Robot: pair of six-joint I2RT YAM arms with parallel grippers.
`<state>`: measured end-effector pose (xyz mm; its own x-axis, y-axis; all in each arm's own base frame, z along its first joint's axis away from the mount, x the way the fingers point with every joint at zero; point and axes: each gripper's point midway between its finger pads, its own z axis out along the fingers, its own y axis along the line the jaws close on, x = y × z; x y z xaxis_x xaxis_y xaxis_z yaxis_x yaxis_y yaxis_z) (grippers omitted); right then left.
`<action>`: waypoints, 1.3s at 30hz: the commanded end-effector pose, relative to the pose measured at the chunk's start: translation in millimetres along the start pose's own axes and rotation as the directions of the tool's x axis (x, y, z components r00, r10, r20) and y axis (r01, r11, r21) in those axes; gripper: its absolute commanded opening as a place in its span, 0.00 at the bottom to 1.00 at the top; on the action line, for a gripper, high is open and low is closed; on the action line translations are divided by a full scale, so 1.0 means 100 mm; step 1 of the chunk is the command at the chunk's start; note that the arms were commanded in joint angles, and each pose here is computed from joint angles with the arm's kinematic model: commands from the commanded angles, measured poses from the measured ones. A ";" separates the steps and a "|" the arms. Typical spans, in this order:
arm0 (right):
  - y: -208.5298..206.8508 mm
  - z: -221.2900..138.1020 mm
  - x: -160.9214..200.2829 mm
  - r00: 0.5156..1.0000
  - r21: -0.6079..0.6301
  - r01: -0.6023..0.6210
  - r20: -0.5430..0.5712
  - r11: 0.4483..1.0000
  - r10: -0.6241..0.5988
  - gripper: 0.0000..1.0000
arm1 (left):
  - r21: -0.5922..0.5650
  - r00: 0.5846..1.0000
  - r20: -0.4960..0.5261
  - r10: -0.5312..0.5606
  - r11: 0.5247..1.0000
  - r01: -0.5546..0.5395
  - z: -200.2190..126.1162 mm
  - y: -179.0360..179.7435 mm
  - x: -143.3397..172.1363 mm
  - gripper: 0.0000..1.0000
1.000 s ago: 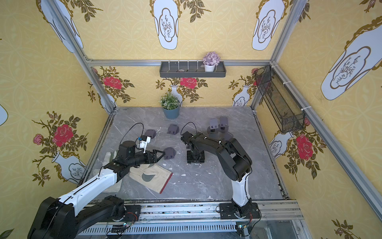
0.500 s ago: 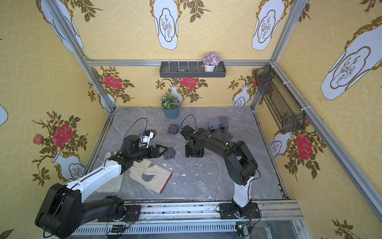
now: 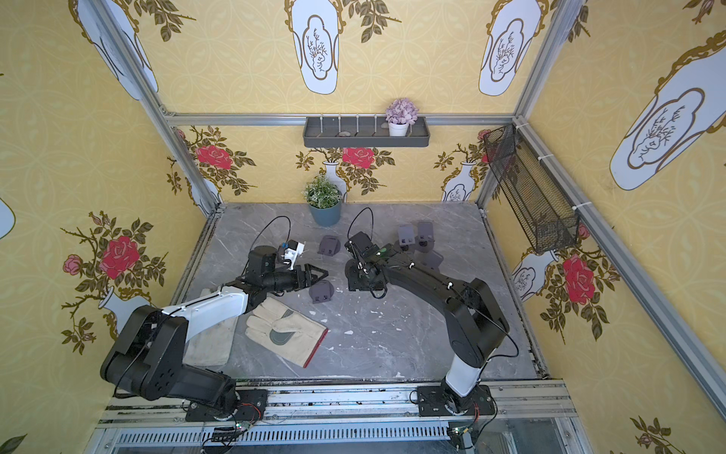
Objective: Open the phone stand
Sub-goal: Pick up the phone stand at the center of the board, then open the phone stand.
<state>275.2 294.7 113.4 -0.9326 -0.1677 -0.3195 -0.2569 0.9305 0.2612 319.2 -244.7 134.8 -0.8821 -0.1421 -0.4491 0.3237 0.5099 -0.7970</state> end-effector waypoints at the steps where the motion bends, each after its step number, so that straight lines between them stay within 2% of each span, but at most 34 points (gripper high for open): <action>1: 0.16 -0.06 -0.14 0.998 -0.058 0.032 0.064 0.998 -0.028 0.53 | 0.081 1.000 0.000 0.000 0.997 0.000 0.07 -0.13 -0.09 0.65; 28: 0.55 -0.18 -0.27 0.984 -0.131 0.133 0.136 0.982 -0.115 0.54 | 0.118 0.998 -0.044 -0.034 0.992 0.039 0.46 0.09 -0.25 0.51; 36: 0.64 -0.13 -0.41 0.978 -0.118 0.165 0.151 0.979 -0.147 0.54 | 0.210 0.997 -0.059 -0.048 0.976 0.060 0.46 -0.05 -0.25 0.47; 39: 0.66 -0.06 -0.44 0.977 -0.114 0.175 0.144 0.978 -0.158 0.54 | 0.267 0.996 -0.058 -0.063 0.961 0.076 0.41 -0.15 -0.23 0.39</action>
<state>283.5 339.1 135.5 -0.8770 -0.2664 -0.3998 -0.3902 0.8805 0.2692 360.9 -277.0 127.2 -0.9129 -0.1583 -0.3762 0.3052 0.3471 -0.8868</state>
